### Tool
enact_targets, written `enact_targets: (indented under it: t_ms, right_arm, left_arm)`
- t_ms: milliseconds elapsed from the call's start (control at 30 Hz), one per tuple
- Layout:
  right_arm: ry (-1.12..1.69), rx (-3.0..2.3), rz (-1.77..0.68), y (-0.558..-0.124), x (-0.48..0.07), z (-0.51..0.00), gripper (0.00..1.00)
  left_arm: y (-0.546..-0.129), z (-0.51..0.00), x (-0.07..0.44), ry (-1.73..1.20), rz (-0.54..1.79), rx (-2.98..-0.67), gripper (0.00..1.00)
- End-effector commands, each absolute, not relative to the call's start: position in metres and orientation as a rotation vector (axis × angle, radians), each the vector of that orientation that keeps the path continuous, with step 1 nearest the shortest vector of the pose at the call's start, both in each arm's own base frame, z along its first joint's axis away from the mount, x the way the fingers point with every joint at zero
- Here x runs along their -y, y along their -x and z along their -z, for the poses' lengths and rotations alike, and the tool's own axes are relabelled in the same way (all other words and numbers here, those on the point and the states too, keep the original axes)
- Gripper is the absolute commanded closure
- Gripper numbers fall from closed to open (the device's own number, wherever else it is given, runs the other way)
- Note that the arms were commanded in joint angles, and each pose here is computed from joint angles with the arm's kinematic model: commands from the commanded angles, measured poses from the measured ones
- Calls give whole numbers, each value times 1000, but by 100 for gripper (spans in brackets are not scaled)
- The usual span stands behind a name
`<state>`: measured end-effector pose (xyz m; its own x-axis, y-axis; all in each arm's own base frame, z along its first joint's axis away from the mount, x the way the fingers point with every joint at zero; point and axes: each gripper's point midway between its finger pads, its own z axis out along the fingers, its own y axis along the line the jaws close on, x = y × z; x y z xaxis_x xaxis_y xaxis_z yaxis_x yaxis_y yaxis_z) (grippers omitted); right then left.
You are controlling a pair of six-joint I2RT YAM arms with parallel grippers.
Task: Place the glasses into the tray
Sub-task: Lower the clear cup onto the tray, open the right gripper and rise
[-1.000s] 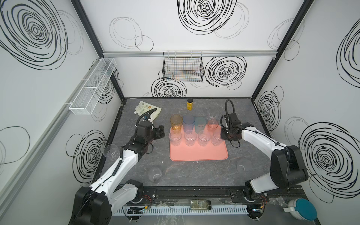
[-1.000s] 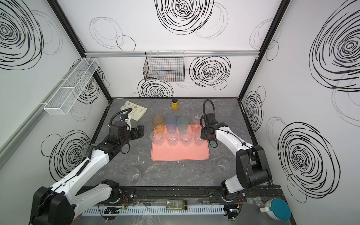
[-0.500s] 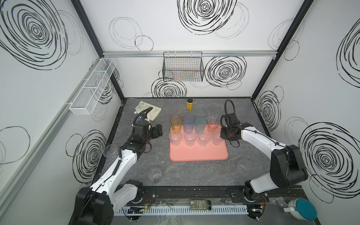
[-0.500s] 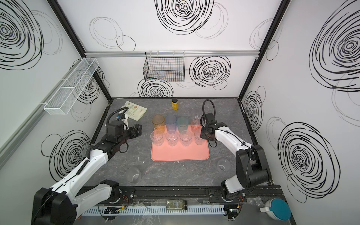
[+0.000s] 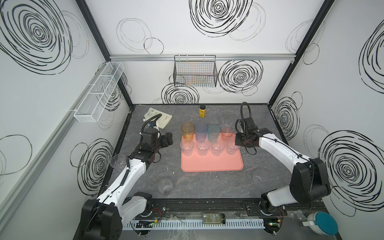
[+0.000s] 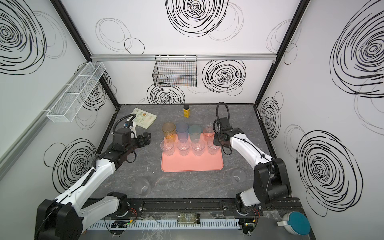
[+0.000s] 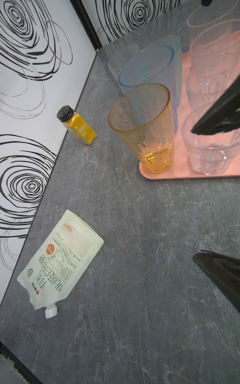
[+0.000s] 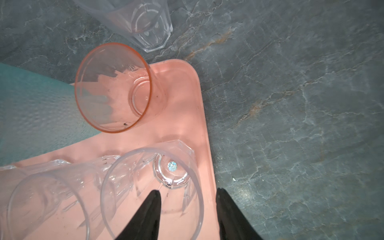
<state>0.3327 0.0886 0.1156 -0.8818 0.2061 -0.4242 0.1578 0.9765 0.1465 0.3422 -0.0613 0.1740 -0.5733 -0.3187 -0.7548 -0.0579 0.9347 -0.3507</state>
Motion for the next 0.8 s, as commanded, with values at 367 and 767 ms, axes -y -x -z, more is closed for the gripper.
enact_targets:
  t_ms: [367,767]
  right_arm:
    - [-283,-2637,-179,-306,-83,-144,48]
    - [-235,-2592,-294,-331,-120,-168,46]
  left_arm:
    - [-351,-186,68,299,466,-2108,9]
    - [-343,-184,68,330,372,-2146,10]
